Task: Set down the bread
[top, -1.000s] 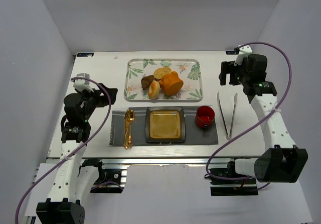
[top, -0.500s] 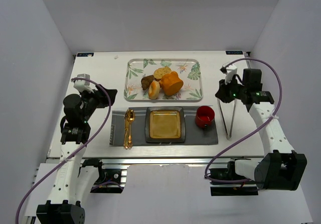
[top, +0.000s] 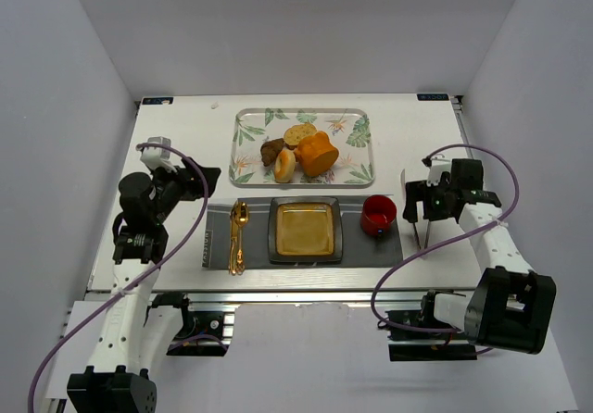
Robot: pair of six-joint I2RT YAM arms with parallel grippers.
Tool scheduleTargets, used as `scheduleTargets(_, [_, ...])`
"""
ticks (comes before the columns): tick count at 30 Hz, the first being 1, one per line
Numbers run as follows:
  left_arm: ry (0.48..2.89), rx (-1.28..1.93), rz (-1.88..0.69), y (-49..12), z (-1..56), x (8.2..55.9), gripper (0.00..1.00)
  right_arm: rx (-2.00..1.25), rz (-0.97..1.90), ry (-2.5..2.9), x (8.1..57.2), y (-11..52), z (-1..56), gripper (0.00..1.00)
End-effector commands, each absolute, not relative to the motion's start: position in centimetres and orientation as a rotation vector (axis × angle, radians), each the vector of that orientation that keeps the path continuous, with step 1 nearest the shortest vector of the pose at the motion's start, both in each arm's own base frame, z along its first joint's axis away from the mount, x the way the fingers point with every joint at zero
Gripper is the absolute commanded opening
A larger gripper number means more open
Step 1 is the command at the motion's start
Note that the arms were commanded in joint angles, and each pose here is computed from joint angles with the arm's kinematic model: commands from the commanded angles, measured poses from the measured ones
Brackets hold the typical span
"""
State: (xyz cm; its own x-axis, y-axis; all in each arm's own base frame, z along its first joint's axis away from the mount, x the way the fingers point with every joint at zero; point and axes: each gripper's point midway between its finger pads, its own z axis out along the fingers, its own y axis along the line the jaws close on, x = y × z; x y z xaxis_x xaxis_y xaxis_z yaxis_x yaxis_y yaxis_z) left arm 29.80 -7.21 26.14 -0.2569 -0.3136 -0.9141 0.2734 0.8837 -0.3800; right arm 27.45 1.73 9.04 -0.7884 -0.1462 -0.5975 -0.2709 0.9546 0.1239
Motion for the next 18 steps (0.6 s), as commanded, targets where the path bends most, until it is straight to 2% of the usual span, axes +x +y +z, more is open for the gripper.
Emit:
scheduleTargets(1, [1.762,0.001,-0.562,-7.5,25.4,29.9,0.85,-0.306,0.128,2.478,28.2,-0.3,8.5,0.89])
scheduleTargets(9, [1.770,0.002,-0.572,-7.6,24.9,30.1,0.85,-0.236,0.058,2.511,28.3,-1.7,6.8,0.87])
scheduleTargets(18, [1.769,-0.016,-0.587,-7.7,24.6,30.2,0.85,-0.299,0.069,2.573,28.7,-1.8,3.3,0.85])
